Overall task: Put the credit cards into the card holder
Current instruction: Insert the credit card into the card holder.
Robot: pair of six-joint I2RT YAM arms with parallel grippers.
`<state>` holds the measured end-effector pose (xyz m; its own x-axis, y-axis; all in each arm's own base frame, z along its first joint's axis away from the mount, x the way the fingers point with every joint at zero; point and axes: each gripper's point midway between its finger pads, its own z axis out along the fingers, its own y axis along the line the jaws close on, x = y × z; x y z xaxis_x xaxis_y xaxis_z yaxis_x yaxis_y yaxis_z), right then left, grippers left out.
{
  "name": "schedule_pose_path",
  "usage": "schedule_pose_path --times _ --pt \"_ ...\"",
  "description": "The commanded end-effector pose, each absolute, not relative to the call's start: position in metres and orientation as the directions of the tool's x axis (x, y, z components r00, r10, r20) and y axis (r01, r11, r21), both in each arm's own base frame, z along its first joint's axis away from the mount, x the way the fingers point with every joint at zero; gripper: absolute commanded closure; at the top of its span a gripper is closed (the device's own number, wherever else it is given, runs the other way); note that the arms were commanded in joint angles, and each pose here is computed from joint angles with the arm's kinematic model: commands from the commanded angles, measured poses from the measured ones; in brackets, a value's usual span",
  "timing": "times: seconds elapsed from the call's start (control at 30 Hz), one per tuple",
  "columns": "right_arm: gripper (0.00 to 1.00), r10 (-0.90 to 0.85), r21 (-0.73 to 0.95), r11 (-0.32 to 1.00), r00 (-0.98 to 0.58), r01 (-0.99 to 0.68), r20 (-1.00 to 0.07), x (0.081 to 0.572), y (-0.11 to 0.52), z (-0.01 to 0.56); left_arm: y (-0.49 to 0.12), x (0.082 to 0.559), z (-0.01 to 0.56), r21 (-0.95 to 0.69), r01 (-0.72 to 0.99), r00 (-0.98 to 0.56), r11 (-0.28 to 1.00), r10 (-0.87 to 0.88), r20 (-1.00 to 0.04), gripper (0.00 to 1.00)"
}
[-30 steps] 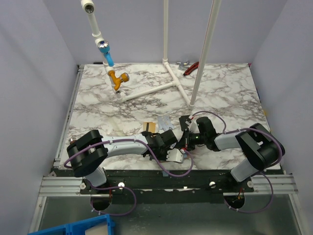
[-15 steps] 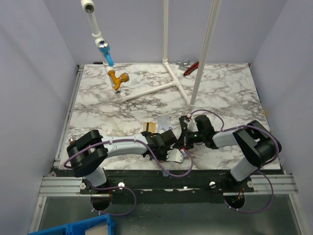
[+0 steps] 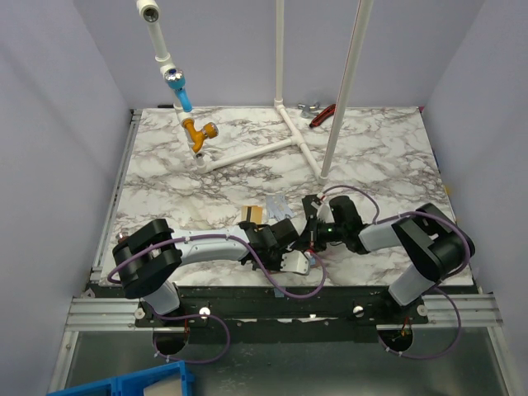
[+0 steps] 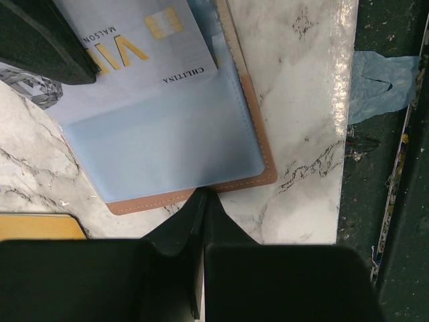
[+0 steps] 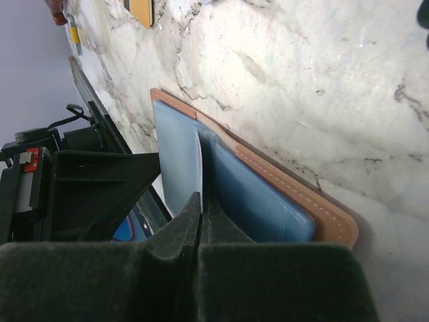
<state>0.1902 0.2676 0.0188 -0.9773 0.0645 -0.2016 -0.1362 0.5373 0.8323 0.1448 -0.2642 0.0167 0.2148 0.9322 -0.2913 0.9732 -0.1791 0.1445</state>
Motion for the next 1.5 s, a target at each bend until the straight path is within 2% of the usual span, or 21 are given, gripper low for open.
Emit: schedule_pose_path --times 0.0,0.1,0.27,0.33,0.4,0.43,0.6,0.83,0.9,0.97,1.03,1.13,1.27,1.33,1.47 --pt "0.99 0.097 0.762 0.637 -0.967 -0.12 -0.234 0.186 0.254 -0.001 -0.251 0.13 -0.006 0.074 0.979 0.204 -0.191 0.945 -0.256 1.0" --pt "0.97 0.092 0.75 0.651 -0.968 -0.118 -0.232 0.181 0.251 -0.003 -0.25 0.129 -0.006 0.072 0.979 0.202 -0.19 0.945 -0.257 1.0" --pt "0.77 0.072 0.722 0.682 -0.972 -0.115 -0.222 0.181 0.249 -0.004 -0.249 0.13 -0.006 0.076 0.978 0.206 -0.193 0.945 -0.255 1.0" --pt "0.67 0.071 0.696 0.711 -0.974 -0.102 -0.215 0.182 0.244 -0.006 -0.249 0.13 -0.005 0.077 0.978 0.206 -0.193 0.945 -0.255 1.0" --pt "0.48 0.073 0.678 0.729 -0.973 -0.099 -0.221 0.182 0.24 -0.003 -0.25 0.13 -0.004 0.079 0.978 0.207 -0.193 0.944 -0.258 1.0" --pt "0.43 0.078 0.671 0.734 -0.969 -0.103 -0.234 0.184 0.239 0.001 -0.25 0.13 -0.003 0.079 0.978 0.207 -0.193 0.943 -0.259 1.0" --pt "0.4 0.075 0.648 0.754 -0.965 -0.109 -0.25 0.186 0.235 0.014 -0.249 0.131 -0.005 0.08 0.977 0.21 -0.196 0.944 -0.255 1.0" --pt "0.41 0.073 0.651 0.753 -0.971 -0.097 -0.229 0.18 0.233 0.016 -0.249 0.131 -0.005 0.081 0.978 0.207 -0.192 0.944 -0.256 1.0" --pt "0.45 0.074 0.648 0.755 -0.971 -0.096 -0.229 0.182 0.234 0.018 -0.249 0.131 -0.006 0.082 0.978 0.206 -0.191 0.945 -0.256 1.0" --pt "0.54 0.072 0.647 0.757 -0.973 -0.089 -0.219 0.181 0.234 0.019 -0.249 0.132 -0.006 0.084 0.978 0.206 -0.19 0.945 -0.256 1.0" --pt "0.68 0.071 0.648 0.756 -0.974 -0.088 -0.216 0.18 0.234 0.019 -0.249 0.132 -0.006 0.086 0.978 0.207 -0.191 0.945 -0.255 1.0" --pt "0.8 0.077 0.648 0.758 -0.975 -0.079 -0.21 0.181 0.234 0.02 -0.25 0.133 -0.005 0.089 0.978 0.207 -0.191 0.944 -0.255 1.0" --pt "0.82 0.073 0.656 0.75 -0.975 -0.084 -0.208 0.182 0.237 0.022 -0.25 0.134 -0.005 0.09 0.977 0.209 -0.192 0.944 -0.254 1.0" --pt "0.9 0.075 0.658 0.749 -0.975 -0.083 -0.209 0.183 0.237 0.023 -0.25 0.134 -0.004 0.092 0.977 0.208 -0.19 0.944 -0.256 1.0" --pt "0.95 0.077 0.666 0.74 -0.974 -0.089 -0.215 0.186 0.241 0.026 -0.25 0.134 -0.004 0.094 0.977 0.209 -0.191 0.944 -0.255 1.0"
